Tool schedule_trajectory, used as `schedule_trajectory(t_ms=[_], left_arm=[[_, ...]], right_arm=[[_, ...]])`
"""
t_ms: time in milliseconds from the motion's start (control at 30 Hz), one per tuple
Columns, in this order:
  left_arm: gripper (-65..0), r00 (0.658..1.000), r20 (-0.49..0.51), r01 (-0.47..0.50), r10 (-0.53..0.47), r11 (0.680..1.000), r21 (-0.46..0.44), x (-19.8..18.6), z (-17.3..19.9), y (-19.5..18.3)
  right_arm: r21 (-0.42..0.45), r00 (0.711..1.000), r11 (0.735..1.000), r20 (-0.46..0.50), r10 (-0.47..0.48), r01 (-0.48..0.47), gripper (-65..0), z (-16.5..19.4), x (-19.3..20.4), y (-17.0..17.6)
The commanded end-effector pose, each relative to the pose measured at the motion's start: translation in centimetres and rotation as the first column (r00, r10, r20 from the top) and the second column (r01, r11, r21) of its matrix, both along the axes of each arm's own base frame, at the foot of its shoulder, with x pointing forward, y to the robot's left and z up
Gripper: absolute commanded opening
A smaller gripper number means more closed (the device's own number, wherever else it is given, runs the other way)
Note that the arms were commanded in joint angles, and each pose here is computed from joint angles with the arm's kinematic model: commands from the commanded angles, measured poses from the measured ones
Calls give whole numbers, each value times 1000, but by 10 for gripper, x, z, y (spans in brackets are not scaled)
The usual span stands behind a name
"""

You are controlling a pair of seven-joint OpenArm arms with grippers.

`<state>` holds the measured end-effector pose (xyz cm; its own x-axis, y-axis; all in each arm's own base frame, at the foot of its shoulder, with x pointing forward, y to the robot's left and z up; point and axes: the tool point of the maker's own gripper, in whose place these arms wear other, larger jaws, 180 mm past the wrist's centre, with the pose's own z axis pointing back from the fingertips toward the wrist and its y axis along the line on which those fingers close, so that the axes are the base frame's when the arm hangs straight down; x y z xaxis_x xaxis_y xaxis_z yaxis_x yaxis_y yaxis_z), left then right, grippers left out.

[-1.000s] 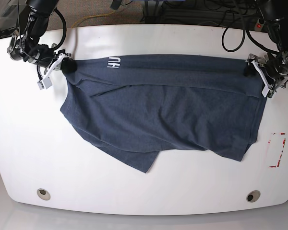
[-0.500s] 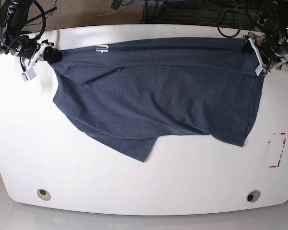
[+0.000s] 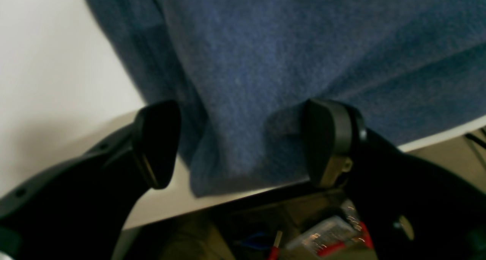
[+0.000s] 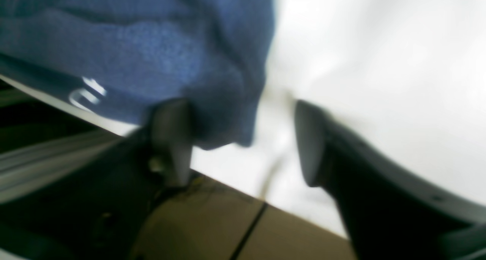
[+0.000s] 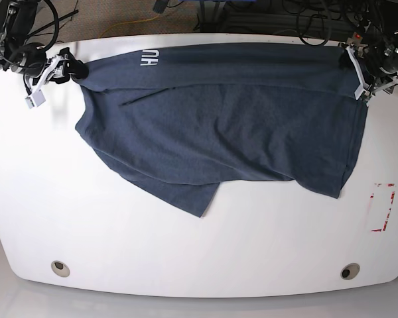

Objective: Fold the T-shirt properly
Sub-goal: 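Release the shirt edge and reposition both grippers along the hem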

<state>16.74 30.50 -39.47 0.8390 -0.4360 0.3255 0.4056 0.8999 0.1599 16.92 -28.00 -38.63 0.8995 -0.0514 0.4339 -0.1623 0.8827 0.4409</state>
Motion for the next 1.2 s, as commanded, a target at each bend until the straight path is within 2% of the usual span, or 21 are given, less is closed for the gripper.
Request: schedule_trajectory(t_ms=[0,133,400,600,733,867,1000,1167], left_arm=[[-147,995,98,21,-24,999,40,22,28,3],[-133,984,173,39,-45,998,40,38,45,-10],[-133,979,199,22,-39,996,90,60,65,-5],[-133,962,272,11,-36,995,95,84,82,-4],[-133,948,315,7,-37,995,95,99,94,-4],[-133,937,348,-17,-2,999,51,115,96,-8],[-133,946,320,-75,50,995,66,127,85,5],[-140,957,274,-115,93,991,66,134,66,7]], right_arm=[[-39,993,999,118,-10,15,-206,32,20,-13],[-57,986,998,169,-15,25,-206,45,33,-19],[-29,970,998,237,-45,53,-206,57,65,-23],[-4,955,998,289,-62,66,-206,67,92,-23],[-63,955,998,298,0,19,-206,69,123,-14],[-84,956,996,293,-18,44,-206,62,155,-11],[-119,957,992,290,-6,43,-206,59,189,-9],[-112,965,994,263,13,17,-206,46,216,4]])
